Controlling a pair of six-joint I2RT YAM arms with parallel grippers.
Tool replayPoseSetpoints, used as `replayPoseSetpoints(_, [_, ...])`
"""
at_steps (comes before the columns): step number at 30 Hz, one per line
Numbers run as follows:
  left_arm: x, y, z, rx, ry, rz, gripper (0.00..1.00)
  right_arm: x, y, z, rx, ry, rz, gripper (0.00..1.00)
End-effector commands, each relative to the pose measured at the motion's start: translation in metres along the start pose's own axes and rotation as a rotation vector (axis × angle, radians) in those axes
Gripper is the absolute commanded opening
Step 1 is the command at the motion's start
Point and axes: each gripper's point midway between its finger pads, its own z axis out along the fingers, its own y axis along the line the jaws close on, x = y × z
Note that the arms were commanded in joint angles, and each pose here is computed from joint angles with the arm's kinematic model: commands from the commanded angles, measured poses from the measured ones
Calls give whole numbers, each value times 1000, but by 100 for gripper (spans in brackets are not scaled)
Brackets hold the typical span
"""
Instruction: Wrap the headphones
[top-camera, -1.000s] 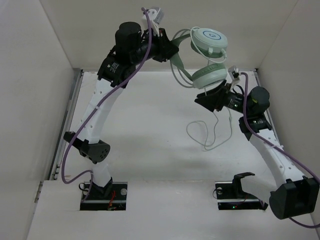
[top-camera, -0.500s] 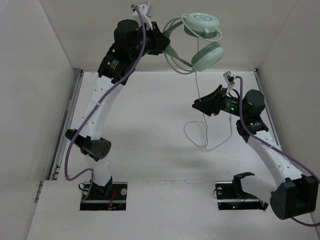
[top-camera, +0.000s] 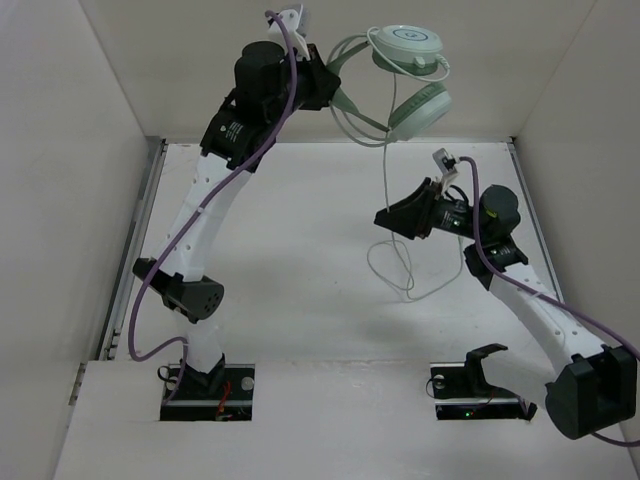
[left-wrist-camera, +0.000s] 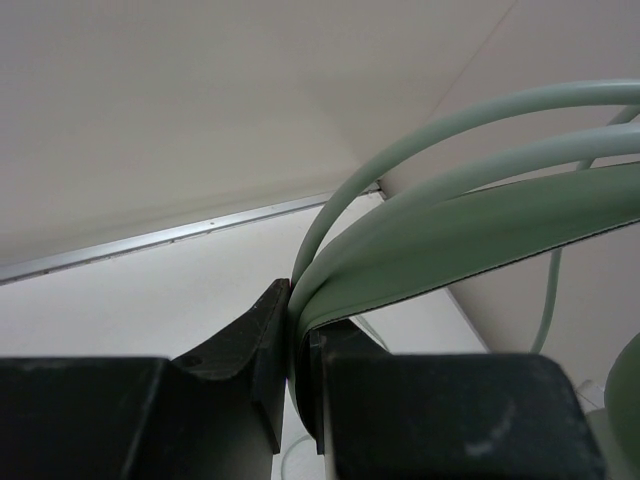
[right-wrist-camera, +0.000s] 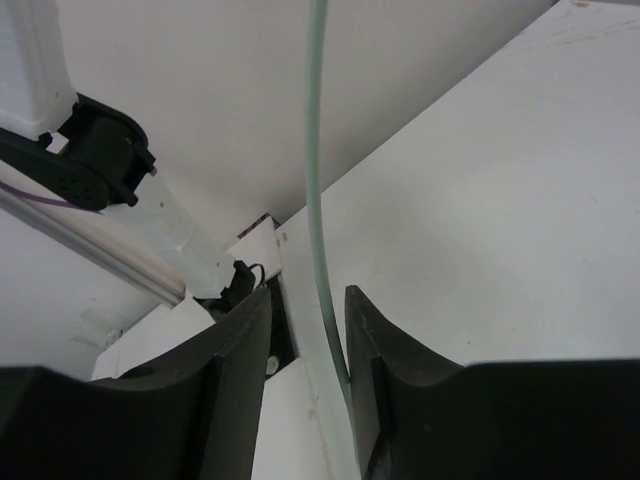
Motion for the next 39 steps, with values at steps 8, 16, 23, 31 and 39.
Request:
replayPoseSetpoints(8, [-61,-7,-14,-24,-212,20,2,24,33,5,-164,98,-32,19])
replayPoseSetpoints(16, [-55,43,-3,-218,-221,99,2,26,36,7,-179,167,-71,6])
replayPoseSetpoints(23, [-30,67,6,-366,-197,212,2,9,13,15,-49,236,-168,6])
replayPoseSetpoints(31, [4,90,14,-480,-145,309,2,0,-21,3,160,421,-359,6])
replayPoseSetpoints(39, [45,75,25,-450,-51,394,2,-7,-72,-23,428,754,-866,3])
